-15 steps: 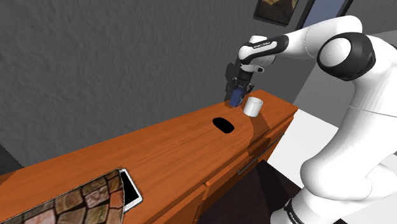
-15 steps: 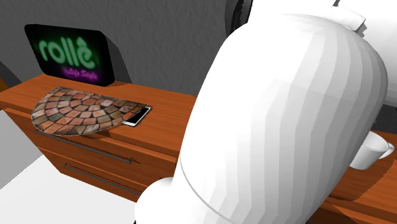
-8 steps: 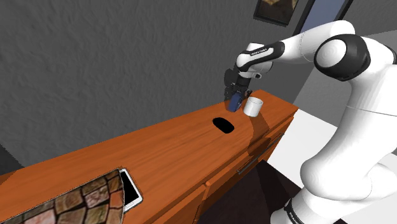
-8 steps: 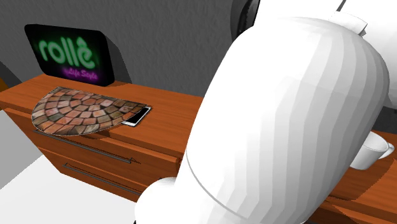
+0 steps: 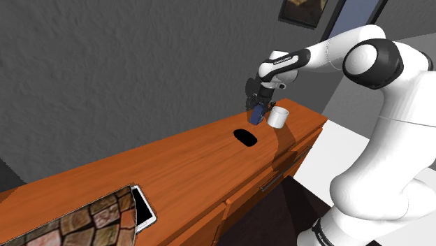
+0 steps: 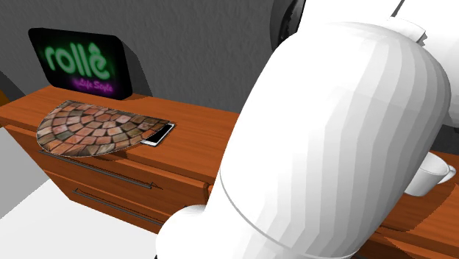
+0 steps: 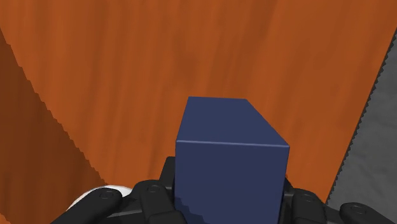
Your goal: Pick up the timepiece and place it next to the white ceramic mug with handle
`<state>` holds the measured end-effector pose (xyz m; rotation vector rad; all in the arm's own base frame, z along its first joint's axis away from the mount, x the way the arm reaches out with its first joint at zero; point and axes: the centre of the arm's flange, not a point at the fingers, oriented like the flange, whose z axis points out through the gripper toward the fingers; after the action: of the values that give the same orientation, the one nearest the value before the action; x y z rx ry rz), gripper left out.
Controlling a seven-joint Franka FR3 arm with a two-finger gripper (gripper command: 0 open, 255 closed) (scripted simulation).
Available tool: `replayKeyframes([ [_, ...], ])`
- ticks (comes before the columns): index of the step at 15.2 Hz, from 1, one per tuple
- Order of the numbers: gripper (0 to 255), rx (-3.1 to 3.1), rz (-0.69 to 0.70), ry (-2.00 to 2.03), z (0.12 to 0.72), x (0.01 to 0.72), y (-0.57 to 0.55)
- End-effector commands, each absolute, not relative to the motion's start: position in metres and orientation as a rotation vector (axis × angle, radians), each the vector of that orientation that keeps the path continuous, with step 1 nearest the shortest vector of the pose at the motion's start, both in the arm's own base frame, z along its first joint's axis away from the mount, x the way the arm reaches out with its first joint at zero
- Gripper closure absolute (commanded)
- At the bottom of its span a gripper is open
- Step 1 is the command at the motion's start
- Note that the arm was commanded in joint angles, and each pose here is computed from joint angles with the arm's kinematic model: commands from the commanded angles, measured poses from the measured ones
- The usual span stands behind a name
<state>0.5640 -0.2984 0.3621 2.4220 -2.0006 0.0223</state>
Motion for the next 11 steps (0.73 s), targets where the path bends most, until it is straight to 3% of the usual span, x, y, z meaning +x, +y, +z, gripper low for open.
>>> replayKeyframes([
  [1, 255, 2.422, 0.023, -2.001, 0.362, 0.564, -0.298],
  [2, 255, 2.422, 0.023, -2.001, 0.362, 0.564, -0.298],
  [3, 0, 2.422, 0.023, -2.001, 0.362, 0.564, -0.298],
  [8, 0, 2.422, 0.023, -2.001, 0.362, 0.564, -0.298],
  [11, 0, 2.422, 0.023, -2.001, 0.402, 0.564, -0.298],
])
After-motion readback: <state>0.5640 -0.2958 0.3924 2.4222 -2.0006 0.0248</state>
